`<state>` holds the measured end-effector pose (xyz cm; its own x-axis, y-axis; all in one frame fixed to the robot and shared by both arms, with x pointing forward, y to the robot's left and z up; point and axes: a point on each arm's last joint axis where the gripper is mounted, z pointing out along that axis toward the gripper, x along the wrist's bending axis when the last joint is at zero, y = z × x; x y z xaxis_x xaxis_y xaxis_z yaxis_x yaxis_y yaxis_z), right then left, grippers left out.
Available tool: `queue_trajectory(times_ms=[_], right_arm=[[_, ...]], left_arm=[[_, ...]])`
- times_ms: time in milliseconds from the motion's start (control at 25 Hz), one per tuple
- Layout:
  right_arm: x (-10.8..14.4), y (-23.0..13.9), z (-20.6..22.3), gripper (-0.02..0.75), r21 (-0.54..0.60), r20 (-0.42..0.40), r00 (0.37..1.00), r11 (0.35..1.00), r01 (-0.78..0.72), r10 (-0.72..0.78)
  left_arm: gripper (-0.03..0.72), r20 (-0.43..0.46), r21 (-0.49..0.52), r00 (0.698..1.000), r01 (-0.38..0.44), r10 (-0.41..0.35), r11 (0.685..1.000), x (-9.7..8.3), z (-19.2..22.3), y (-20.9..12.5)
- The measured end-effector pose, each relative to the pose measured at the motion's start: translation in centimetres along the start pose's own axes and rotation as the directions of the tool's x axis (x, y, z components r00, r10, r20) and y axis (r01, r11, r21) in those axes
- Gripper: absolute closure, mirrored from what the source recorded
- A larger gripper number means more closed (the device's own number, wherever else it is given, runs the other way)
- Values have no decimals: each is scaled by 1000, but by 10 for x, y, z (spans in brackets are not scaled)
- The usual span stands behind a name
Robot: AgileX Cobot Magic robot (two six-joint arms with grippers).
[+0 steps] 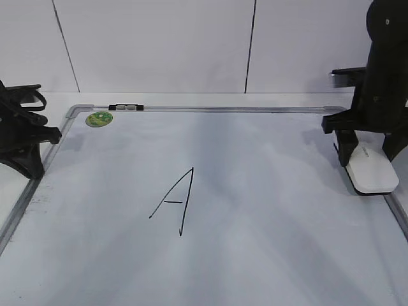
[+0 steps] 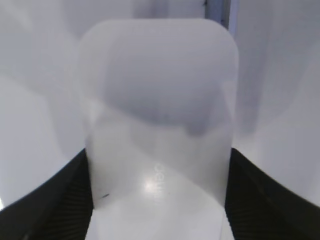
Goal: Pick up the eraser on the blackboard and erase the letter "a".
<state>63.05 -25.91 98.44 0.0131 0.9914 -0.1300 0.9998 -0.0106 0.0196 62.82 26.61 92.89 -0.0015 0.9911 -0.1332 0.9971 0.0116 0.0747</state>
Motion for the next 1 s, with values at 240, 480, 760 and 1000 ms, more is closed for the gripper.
queue_trajectory(times_ms=[240,480,760,1000], right_arm=[[1,2,12,174,29,0,1000,1000,1,-1],[2,3,18,174,44,2,1000,999,3,-3],[0,4,19,174,38,30,999,999,9,-10],[0,4,19,174,35,34,999,999,8,-9]], left_arm=[[655,0,0,1000,0,0,1000,0,0,0],[655,0,0,1000,0,0,1000,0,0,0],[655,0,0,1000,0,0,1000,0,0,0],[655,2,0,1000,1,-1,1000,0,0,0]])
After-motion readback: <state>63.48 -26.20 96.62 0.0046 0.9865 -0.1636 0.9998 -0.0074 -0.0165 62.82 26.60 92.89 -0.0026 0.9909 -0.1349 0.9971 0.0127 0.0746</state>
